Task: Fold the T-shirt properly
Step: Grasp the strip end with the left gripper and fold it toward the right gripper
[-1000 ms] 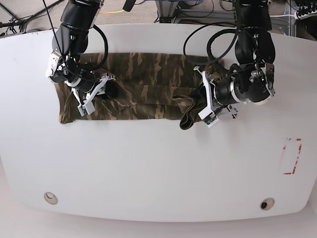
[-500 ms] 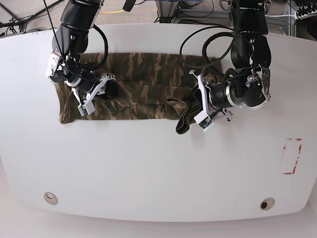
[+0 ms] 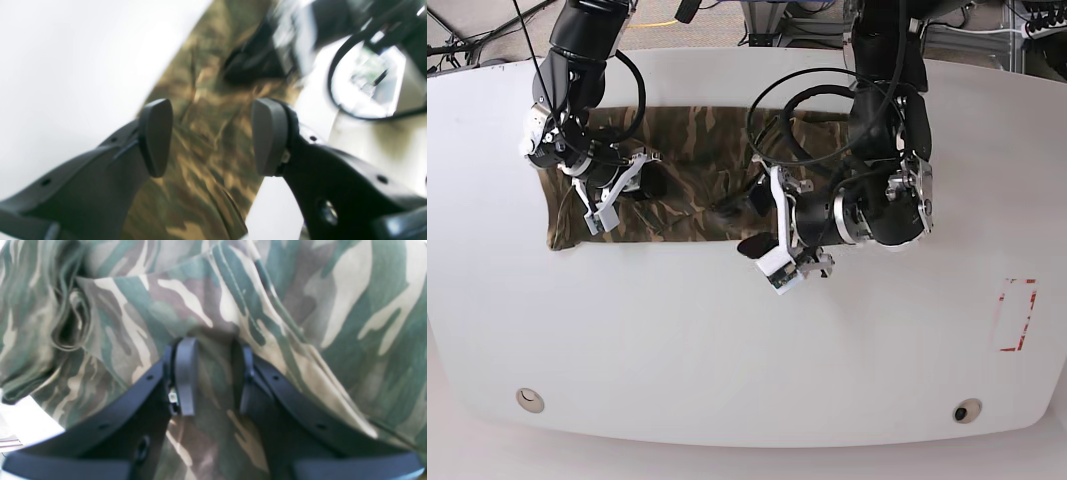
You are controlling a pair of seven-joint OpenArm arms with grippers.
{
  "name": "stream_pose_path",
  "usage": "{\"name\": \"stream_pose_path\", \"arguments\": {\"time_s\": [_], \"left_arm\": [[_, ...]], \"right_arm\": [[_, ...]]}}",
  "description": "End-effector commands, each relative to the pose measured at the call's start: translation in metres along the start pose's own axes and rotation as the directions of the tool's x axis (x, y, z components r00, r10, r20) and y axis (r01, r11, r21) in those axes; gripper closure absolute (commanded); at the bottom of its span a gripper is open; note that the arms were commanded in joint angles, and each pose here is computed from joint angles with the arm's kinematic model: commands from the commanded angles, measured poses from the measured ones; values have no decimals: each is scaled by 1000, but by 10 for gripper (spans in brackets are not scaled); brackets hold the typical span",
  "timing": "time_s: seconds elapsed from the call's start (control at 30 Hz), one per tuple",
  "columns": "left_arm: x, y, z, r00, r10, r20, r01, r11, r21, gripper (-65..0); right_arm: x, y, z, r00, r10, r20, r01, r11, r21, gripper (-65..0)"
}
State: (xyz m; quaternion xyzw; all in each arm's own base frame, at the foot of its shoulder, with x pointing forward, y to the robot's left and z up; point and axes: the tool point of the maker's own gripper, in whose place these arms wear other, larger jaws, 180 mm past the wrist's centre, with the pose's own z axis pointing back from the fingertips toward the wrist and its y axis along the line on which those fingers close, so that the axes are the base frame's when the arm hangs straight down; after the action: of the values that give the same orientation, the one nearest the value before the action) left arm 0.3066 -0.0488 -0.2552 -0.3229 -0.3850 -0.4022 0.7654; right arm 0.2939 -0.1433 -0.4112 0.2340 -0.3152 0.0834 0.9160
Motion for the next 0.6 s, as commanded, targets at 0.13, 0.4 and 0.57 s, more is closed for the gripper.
{"name": "stream_pose_path", "arguments": {"time_s": [0.13, 0.4, 0.57], "left_arm": [[-23, 64, 50, 998, 26, -49, -15, 976, 215, -353], [-93, 78, 78, 970, 75, -233, -1, 953, 302, -353], [-126, 66, 75, 948, 90, -307, 6, 955, 298, -353]], "right_arm": [[19, -2, 4, 999, 21, 27, -21, 1000, -4, -170], [79, 12, 22, 985, 36, 170, -53, 994, 96, -173], [99, 21, 30, 975, 15, 224, -52, 986, 161, -174]]}}
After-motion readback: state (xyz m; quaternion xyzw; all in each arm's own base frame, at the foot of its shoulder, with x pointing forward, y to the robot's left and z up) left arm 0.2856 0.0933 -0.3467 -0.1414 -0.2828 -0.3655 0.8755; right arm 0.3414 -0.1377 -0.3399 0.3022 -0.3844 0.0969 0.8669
